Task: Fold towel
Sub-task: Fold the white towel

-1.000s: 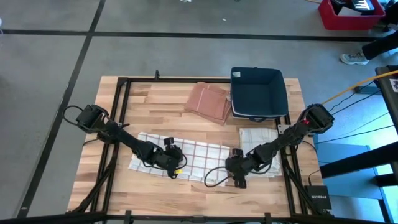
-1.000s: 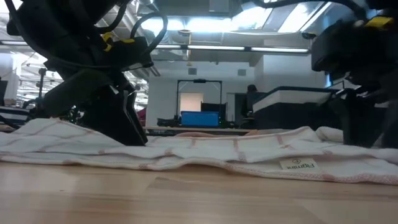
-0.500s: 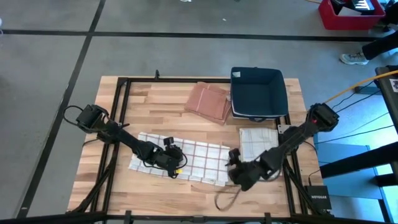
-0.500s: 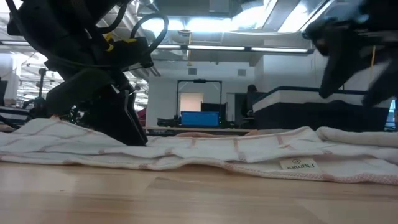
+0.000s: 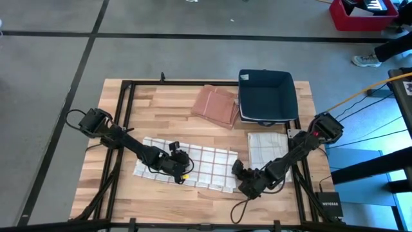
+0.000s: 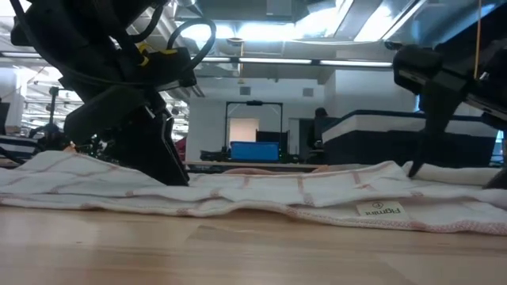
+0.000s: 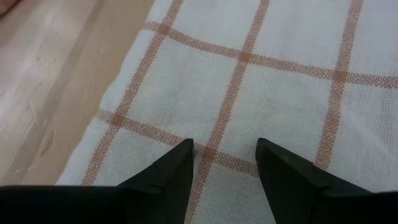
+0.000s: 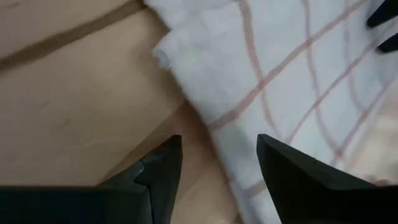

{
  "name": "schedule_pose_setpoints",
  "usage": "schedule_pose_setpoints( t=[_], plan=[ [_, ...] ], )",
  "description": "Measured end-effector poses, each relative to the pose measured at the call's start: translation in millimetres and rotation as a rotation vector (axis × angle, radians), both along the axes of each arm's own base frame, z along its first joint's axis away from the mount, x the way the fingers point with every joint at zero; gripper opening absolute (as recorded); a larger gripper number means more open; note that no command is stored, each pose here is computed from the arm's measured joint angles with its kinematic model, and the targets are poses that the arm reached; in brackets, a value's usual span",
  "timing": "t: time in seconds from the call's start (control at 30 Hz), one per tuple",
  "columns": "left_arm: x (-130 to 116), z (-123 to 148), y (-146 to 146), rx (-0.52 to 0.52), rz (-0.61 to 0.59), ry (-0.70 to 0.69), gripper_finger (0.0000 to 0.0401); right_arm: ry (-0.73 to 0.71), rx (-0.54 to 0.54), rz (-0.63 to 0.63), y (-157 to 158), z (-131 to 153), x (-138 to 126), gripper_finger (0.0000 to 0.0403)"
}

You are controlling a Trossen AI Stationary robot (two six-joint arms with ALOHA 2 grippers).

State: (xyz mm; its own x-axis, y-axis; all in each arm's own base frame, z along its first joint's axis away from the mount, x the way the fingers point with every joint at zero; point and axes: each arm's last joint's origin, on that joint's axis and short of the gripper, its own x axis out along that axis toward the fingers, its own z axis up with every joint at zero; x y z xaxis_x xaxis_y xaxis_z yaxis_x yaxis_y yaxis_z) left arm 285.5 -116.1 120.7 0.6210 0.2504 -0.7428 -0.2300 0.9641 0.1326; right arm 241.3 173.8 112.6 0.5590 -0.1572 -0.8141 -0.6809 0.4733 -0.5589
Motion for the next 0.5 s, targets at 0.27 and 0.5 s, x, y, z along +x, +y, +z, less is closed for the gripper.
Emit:
schedule_pose_setpoints(
  t=[0.27,0.5],
  plan=[
    [1,0,0,-0.003,0.003,-0.005,0.0166,-0.027,0.002,0.048,-5,-3,11,0.0214],
    [1,0,0,-0.004,0.002,-0.008,0.0166,-0.063,-0.031,0.112,-11,-13,26,0.0213]
  ],
)
